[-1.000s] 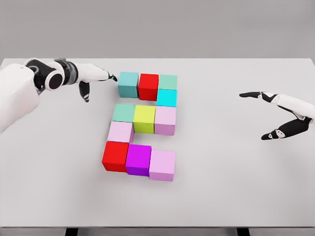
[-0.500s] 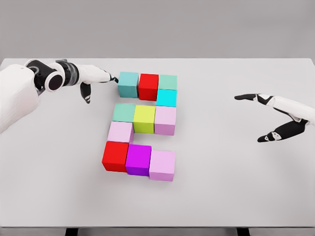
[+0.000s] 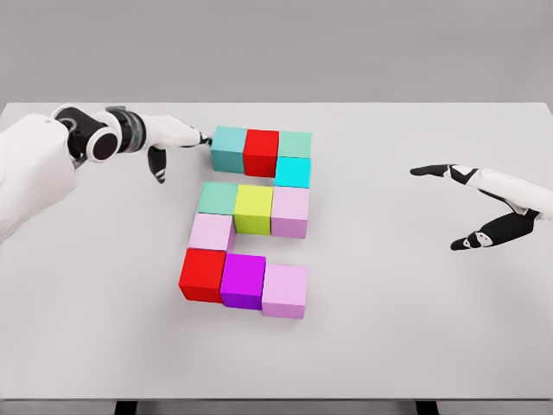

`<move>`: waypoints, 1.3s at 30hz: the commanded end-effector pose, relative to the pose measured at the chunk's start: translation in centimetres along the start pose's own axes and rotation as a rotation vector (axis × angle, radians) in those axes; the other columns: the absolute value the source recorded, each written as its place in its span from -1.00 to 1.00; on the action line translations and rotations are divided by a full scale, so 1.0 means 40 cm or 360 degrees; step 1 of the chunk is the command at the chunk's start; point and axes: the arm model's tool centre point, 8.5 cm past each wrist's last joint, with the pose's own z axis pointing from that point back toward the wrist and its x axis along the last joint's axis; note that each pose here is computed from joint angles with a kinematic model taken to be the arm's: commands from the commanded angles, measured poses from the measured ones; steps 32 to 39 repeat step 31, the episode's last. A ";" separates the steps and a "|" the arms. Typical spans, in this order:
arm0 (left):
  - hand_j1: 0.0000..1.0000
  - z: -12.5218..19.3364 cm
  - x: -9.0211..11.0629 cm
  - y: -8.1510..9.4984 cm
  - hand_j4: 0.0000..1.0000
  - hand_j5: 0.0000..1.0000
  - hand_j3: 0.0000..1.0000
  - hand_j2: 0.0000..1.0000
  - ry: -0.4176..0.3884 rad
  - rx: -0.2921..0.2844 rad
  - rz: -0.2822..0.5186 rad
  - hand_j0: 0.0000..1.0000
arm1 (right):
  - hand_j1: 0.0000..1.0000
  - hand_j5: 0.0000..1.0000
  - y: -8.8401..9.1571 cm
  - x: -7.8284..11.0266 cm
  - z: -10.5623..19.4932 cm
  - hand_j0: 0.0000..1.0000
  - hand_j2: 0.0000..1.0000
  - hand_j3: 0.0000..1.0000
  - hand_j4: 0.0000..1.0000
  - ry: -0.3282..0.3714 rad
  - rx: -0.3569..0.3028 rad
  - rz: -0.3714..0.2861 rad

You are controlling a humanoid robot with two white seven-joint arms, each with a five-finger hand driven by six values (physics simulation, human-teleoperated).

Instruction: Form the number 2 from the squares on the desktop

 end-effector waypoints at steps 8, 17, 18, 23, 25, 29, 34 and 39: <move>1.00 0.016 -0.027 0.003 1.00 1.00 1.00 1.00 0.0034 0.0013 0.0019 1.00 | 1.00 1.00 -0.002 0.000 0.002 1.00 1.00 1.00 1.00 0.0000 -0.0008 -0.0010; 1.00 0.241 -0.149 0.024 1.00 1.00 1.00 1.00 -0.0514 0.0380 0.0119 1.00 | 1.00 1.00 -0.002 0.001 0.001 1.00 1.00 1.00 1.00 -0.0002 -0.0008 -0.0009; 1.00 0.269 -0.163 0.019 1.00 1.00 1.00 1.00 -0.0564 0.0430 0.0187 1.00 | 1.00 1.00 -0.001 0.000 0.001 1.00 1.00 1.00 1.00 -0.0002 -0.0006 -0.0011; 1.00 0.384 -0.193 -0.116 1.00 1.00 1.00 1.00 -0.0834 0.0627 0.0756 1.00 | 1.00 1.00 -0.001 0.000 0.001 1.00 1.00 1.00 1.00 -0.0002 -0.0006 -0.0011; 1.00 0.386 -0.177 -0.178 1.00 1.00 1.00 1.00 -0.0889 0.0629 0.0880 1.00 | 1.00 1.00 0.000 0.000 0.001 1.00 1.00 1.00 1.00 -0.0001 -0.0005 -0.0013; 1.00 0.391 -0.186 -0.267 1.00 1.00 1.00 1.00 -0.0867 0.0667 0.1030 1.00 | 1.00 1.00 0.000 0.001 0.001 1.00 1.00 1.00 1.00 -0.0001 -0.0003 -0.0011; 1.00 0.385 -0.183 -0.275 1.00 1.00 1.00 1.00 -0.0869 0.0662 0.1045 1.00 | 1.00 1.00 0.000 0.001 0.001 1.00 1.00 1.00 1.00 -0.0001 -0.0003 -0.0011; 1.00 0.385 -0.183 -0.275 1.00 1.00 1.00 1.00 -0.0869 0.0662 0.1045 1.00 | 1.00 1.00 0.000 0.001 0.001 1.00 1.00 1.00 1.00 -0.0001 -0.0003 -0.0011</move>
